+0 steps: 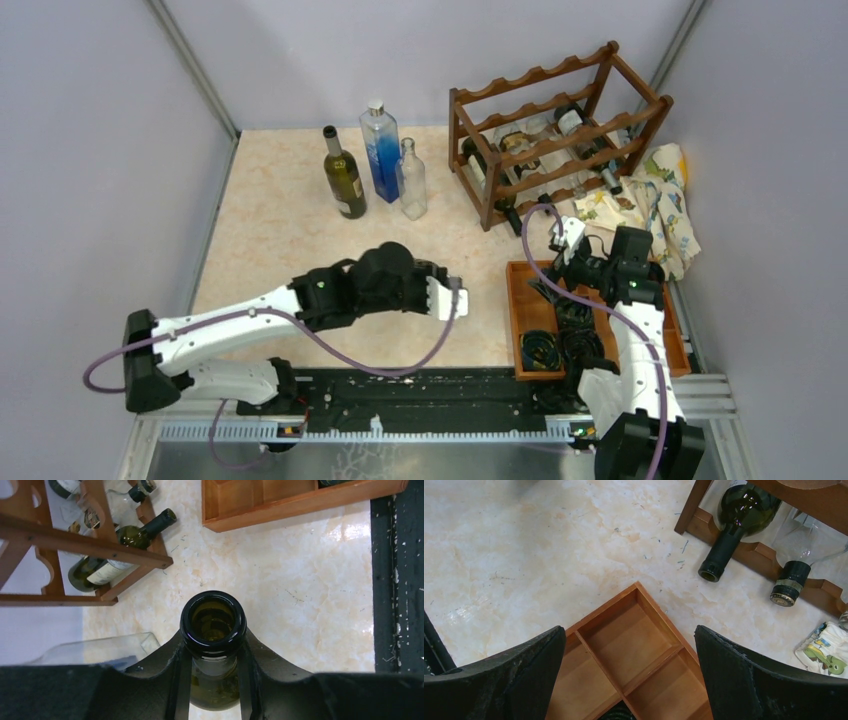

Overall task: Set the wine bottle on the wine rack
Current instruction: Place the wine bottle at the center of the board.

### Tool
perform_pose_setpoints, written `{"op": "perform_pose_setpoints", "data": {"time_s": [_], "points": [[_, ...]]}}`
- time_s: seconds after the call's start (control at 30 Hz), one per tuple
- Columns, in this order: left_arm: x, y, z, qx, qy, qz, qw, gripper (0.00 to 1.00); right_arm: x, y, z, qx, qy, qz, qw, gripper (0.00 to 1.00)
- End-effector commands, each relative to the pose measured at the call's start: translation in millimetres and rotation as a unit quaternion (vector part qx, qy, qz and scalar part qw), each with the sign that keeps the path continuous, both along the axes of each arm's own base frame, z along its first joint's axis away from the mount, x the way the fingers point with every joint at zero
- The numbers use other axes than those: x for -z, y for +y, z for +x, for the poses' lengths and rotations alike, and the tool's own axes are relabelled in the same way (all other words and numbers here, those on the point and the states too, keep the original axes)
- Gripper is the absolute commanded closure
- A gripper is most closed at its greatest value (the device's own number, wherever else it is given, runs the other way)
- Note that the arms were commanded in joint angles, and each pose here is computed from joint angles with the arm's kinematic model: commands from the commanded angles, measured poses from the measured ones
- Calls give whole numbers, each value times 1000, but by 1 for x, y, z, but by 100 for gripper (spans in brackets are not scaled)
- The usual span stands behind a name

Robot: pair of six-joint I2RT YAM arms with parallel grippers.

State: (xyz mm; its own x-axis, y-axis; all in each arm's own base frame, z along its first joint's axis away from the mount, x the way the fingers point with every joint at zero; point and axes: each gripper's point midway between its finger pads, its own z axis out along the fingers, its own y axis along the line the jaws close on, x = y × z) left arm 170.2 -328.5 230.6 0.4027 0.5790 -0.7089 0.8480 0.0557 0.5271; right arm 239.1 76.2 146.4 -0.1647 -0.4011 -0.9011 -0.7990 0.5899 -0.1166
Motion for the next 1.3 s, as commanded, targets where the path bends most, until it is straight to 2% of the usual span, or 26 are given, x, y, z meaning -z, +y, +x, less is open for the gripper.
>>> {"op": "perform_pose_setpoints", "data": {"time_s": [0.0,0.27,0.43,0.57,0.83,0.87,0.97,1.07,1.2,1.23,1.27], "points": [[-16,-19,16,-14,-103,57,993,100,-19,0,10,1,-29,-1,1000,2],[38,-47,12,44,-105,171,979,100,-20,-15,23,55,-20,-13,998,2],[84,-60,9,93,-93,243,961,100,-17,-20,28,73,-6,-16,997,2],[120,-70,15,103,-86,299,945,100,-17,-22,29,78,-4,-18,997,2],[182,-86,16,130,-54,367,920,99,-18,-22,30,81,-4,-17,997,2],[187,-85,16,130,-52,372,918,96,-19,-23,30,82,-5,-17,996,2],[196,-82,15,130,-47,377,916,77,-19,-22,29,80,-4,-15,997,2],[197,-85,16,120,-50,362,923,58,-19,-21,29,77,-3,-13,997,1],[180,-93,20,97,-65,313,942,27,-19,-18,27,69,1,-9,998,2],[172,-95,19,90,-64,298,948,10,-18,-17,26,67,2,-8,998,2],[166,-97,17,85,-61,281,954,2,-18,-17,26,65,3,-7,998,2]]}}
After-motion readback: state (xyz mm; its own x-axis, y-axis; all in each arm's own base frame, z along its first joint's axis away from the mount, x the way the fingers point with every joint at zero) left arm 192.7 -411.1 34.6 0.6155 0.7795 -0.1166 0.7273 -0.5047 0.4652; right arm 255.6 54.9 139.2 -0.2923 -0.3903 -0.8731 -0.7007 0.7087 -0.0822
